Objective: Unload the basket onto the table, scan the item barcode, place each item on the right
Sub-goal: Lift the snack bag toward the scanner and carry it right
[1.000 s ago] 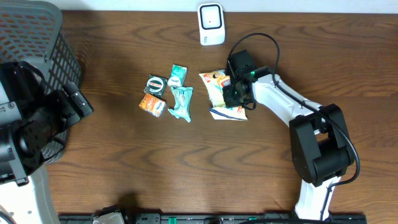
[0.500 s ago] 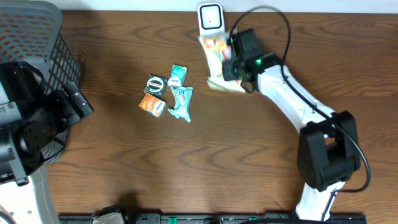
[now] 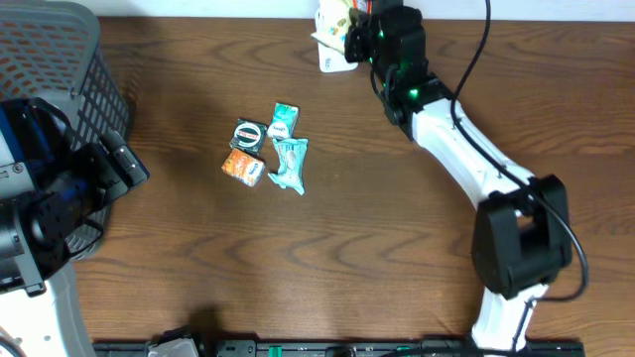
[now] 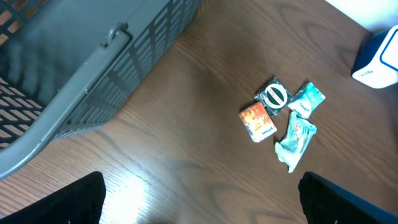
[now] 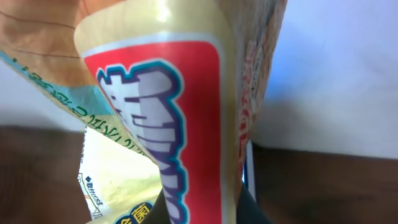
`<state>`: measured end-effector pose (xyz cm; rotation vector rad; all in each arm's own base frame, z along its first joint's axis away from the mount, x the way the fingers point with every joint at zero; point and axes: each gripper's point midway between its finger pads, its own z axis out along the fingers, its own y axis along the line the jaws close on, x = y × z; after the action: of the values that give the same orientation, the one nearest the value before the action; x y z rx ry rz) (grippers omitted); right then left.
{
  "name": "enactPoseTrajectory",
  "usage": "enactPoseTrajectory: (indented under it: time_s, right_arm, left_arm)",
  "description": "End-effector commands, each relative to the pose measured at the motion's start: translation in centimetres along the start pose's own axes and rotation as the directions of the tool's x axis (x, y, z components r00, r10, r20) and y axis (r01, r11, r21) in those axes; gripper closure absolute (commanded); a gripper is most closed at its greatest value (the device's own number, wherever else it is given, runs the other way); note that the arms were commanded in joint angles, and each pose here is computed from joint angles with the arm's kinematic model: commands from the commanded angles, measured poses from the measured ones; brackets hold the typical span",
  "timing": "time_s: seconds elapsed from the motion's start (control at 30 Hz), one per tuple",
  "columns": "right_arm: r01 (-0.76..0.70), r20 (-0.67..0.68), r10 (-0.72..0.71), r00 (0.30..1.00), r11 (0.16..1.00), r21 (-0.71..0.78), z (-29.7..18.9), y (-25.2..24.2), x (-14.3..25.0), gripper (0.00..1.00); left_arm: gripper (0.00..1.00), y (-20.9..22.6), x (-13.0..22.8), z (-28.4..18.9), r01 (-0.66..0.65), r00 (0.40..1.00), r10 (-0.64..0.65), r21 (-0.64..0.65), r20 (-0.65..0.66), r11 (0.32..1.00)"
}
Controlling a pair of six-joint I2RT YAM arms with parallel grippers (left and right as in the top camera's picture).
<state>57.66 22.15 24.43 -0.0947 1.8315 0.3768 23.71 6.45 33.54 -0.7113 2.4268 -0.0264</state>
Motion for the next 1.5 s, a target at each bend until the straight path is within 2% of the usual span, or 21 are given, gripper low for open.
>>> enactPoseTrajectory:
  time_s: [0.0,0.23,0.5,0.7,0.83,0.9,1.0,1.13,1.23,1.37,1.4,1.43,1.47]
  right_arm:
    - [-0.031,0.048,0.029,0.998,0.999,0.038,4.0,-1.9,1.6,0.99]
    - [-0.026,0.102,0.023,0.995,0.999,0.028,8.3,-2.0,2.9,0.99]
    - [-0.010,0.100,0.005,0.995,0.999,0.044,8.6,-2.7,3.0,0.99]
    - [0.010,0.088,-0.018,0.996,0.996,0.088,6.3,-4.6,-0.7,0.99]
    - [0.027,0.045,-0.034,0.998,0.987,0.158,3.2,-8.0,-4.0,0.99]
    - [0.043,-0.007,-0.043,0.999,0.978,0.203,1.6,-10.4,-4.6,0.99]
    - [0.188,-0.202,-0.134,0.970,0.943,0.276,-1.3,-15.7,-2.8,0.99]
    - [0.353,-0.459,-0.202,0.865,0.895,0.271,-4.1,-21.3,1.8,0.99]
    - [0.380,-0.562,-0.142,0.815,0.863,0.334,-6.4,-26.0,3.9,0.99]
    - [0.402,-0.622,-0.041,0.782,0.797,0.452,-9.0,-31.9,5.7,0.97]
    - [0.385,-0.638,0.004,0.770,0.795,0.469,-9.8,-33.3,6.8,0.45]
    - [0.375,-0.648,0.026,0.762,0.797,0.473,-10.1,-33.8,7.4,0.08]
    - [0.367,-0.656,0.038,0.754,0.803,0.469,-10.3,-34.0,7.9,0.01]
  left_arm:
    - [0.02,0.4,0.2,0.2,0.006,1.000,-0.006,-0.015,-0.008,1.000]
    - [0.02,0.4,0.2,0.2,0.006,1.000,-0.006,-0.015,-0.008,1.000]
    - [0.02,0.4,0.2,0.2,0.006,1.000,-0.006,-0.015,-0.008,1.000]
    - [0.02,0.4,0.2,0.2,0.006,1.000,-0.006,-0.015,-0.008,1.000]
    - [0.03,0.4,0.2,0.2,0.006,1.000,-0.006,-0.015,-0.008,1.000]
    - [0.02,0.4,0.1,0.2,0.006,1.000,-0.006,-0.015,-0.008,1.000]
    - [0.02,0.4,0.2,0.2,0.006,1.000,-0.006,-0.015,-0.008,1.000]
    - [0.02,0.4,0.2,0.2,0.006,1.000,-0.006,-0.015,-0.008,1.000]
    - [0.02,0.4,0.2,0.2,0.006,1.000,-0.006,-0.015,-0.008,1.000]
    - [0.02,0.4,0.2,0.2,0.006,1.000,-0.006,-0.015,-0.008,1.000]
    - [0.02,0.4,0.2,0.2,0.006,1.000,-0.006,-0.015,-0.008,1.000]
    - [0.02,0.4,0.2,0.2,0.006,1.000,-0.006,-0.015,-0.008,1.000]
    - [0.02,0.4,0.2,0.2,0.006,1.000,-0.006,-0.015,-0.008,1.000]
